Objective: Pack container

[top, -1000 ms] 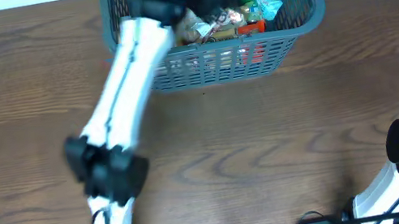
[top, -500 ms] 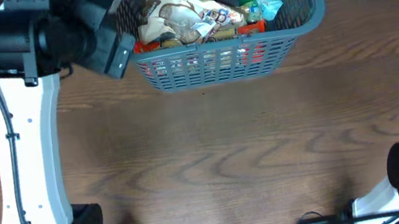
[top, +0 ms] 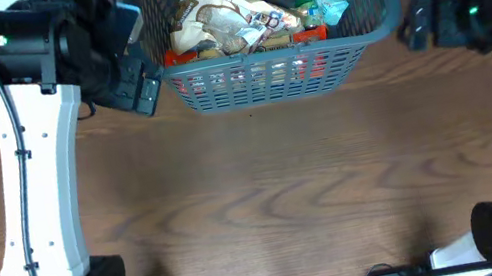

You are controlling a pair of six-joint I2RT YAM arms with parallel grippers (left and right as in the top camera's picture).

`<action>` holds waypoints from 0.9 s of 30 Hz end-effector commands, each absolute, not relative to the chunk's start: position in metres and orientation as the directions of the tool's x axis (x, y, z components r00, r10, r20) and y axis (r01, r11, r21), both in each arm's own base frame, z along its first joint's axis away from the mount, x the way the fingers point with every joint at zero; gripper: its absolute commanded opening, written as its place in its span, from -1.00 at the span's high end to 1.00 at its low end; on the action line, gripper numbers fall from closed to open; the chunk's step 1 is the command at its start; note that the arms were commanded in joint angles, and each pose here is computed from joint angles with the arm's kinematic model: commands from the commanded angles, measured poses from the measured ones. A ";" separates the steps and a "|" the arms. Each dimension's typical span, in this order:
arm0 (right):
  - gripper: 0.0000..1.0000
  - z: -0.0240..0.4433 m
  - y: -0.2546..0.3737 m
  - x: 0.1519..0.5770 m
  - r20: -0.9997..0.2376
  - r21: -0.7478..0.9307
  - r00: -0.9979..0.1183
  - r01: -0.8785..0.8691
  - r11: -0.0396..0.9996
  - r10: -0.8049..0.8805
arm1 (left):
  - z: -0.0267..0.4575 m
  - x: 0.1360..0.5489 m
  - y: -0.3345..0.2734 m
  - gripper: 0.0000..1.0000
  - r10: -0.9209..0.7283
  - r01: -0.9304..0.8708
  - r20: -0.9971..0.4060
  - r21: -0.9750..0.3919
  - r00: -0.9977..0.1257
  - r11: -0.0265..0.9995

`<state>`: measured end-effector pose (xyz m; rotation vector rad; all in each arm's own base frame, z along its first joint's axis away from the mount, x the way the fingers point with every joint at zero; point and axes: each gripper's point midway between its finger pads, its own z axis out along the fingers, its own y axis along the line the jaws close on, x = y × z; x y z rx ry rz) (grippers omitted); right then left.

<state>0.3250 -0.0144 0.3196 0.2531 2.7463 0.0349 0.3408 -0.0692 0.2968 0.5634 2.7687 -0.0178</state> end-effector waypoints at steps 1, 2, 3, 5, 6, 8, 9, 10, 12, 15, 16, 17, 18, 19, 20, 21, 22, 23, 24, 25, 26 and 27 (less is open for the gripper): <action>-0.98 0.308 -0.015 0.306 -0.337 -0.029 -0.922 0.211 0.977 0.189 | 0.299 0.303 -0.059 -0.97 0.340 0.341 -0.262 0.042 -0.903 0.939; -0.98 0.300 -0.013 0.301 -0.312 -0.043 -0.933 0.203 0.978 0.180 | 0.296 0.296 -0.057 -0.97 0.337 0.338 -0.253 0.040 -0.907 0.940; -0.99 0.294 -0.011 0.297 -0.292 -0.046 -0.940 0.199 0.979 0.177 | 0.292 0.290 -0.056 -0.97 0.337 0.338 -0.249 0.039 -0.908 0.940; -0.99 0.278 -0.008 0.288 -0.256 -0.049 -0.948 0.207 0.977 0.188 | 0.278 0.275 -0.052 -0.97 0.330 0.331 -0.246 0.038 -0.912 0.943; -0.98 0.274 -0.006 0.285 -0.251 -0.048 -0.949 0.211 0.976 0.192 | 0.273 0.270 -0.050 -0.97 0.323 0.324 -0.245 0.037 -0.914 0.945; -0.98 0.263 -0.003 0.279 -0.256 -0.041 -0.946 0.219 0.975 0.202 | 0.258 0.258 -0.043 -0.97 0.287 0.289 -0.248 0.028 -0.925 0.957; -0.98 0.258 -0.001 0.276 -0.264 -0.037 -0.944 0.214 0.976 0.197 | 0.250 0.252 -0.040 -0.97 0.275 0.279 -0.250 0.019 -0.928 0.960; -0.98 0.253 0.002 0.273 -0.275 -0.030 -0.942 0.210 0.977 0.194 | 0.241 0.245 -0.037 -0.97 0.253 0.260 -0.254 0.009 -0.933 0.966; -0.99 0.242 0.005 0.266 -0.296 -0.021 -0.936 0.207 0.978 0.191 | 0.228 0.236 -0.030 -0.97 0.200 0.209 -0.277 -0.005 -0.940 0.978; -0.98 0.226 0.008 0.258 -0.340 -0.011 -0.924 0.191 0.982 0.176 | 0.215 0.228 -0.021 -0.97 0.157 0.167 -0.334 -0.001 -0.930 0.986; -0.98 0.221 0.009 0.256 -0.356 -0.005 -0.918 0.187 0.982 0.173 | 0.213 0.227 -0.019 -0.97 0.153 0.162 -0.360 0.004 -0.920 0.987; -0.98 0.214 0.011 0.253 -0.374 0.001 -0.912 0.180 0.984 0.168 | 0.212 0.227 -0.017 -0.97 0.144 0.153 -0.392 0.010 -0.909 0.988; -0.99 0.208 0.011 0.252 -0.392 0.001 -0.905 0.176 0.984 0.162 | 0.212 0.229 -0.013 -0.97 0.135 0.140 -0.427 0.020 -0.894 0.990; -0.99 0.203 0.011 0.250 -0.412 -0.002 -0.897 0.174 0.985 0.158 | 0.214 0.231 -0.008 -0.97 0.126 0.121 -0.460 0.040 -0.879 0.992; -0.98 0.198 0.010 0.249 -0.435 -0.007 -0.887 0.177 0.984 0.156 | 0.216 0.235 -0.001 -0.97 0.116 0.094 -0.497 0.069 -0.860 0.993; -0.98 0.192 0.008 0.247 -0.462 -0.010 -0.872 0.188 0.982 0.162 | 0.218 0.238 0.006 -0.97 0.107 0.069 -0.527 0.091 -0.843 0.993; -0.99 0.187 0.007 0.246 -0.486 -0.012 -0.858 0.193 0.981 0.163 | 0.220 0.240 0.012 -0.97 0.099 0.044 -0.552 0.112 -0.828 0.993; -0.99 0.182 0.007 0.245 -0.515 -0.013 -0.843 0.191 0.982 0.157 | 0.222 0.243 0.018 -0.97 0.090 0.016 -0.579 0.132 -0.810 0.991; -0.98 0.179 0.007 0.245 -0.540 -0.011 -0.827 0.189 0.982 0.153 | 0.223 0.245 0.023 -0.97 0.083 -0.004 -0.594 0.143 -0.800 0.990; -0.98 0.175 0.008 0.245 -0.562 -0.005 -0.813 0.184 0.983 0.149 | 0.223 0.245 0.026 -0.97 0.076 -0.019 -0.600 0.149 -0.796 0.989; -0.99 0.171 0.009 0.245 -0.585 0.000 -0.798 0.178 0.984 0.145 | 0.222 0.245 0.030 -0.97 0.059 -0.041 -0.600 0.151 -0.798 0.988; -0.98 0.169 0.010 0.245 -0.605 0.003 -0.783 0.175 0.985 0.141 | 0.221 0.245 0.032 -0.97 0.045 -0.056 -0.601 0.147 -0.798 0.987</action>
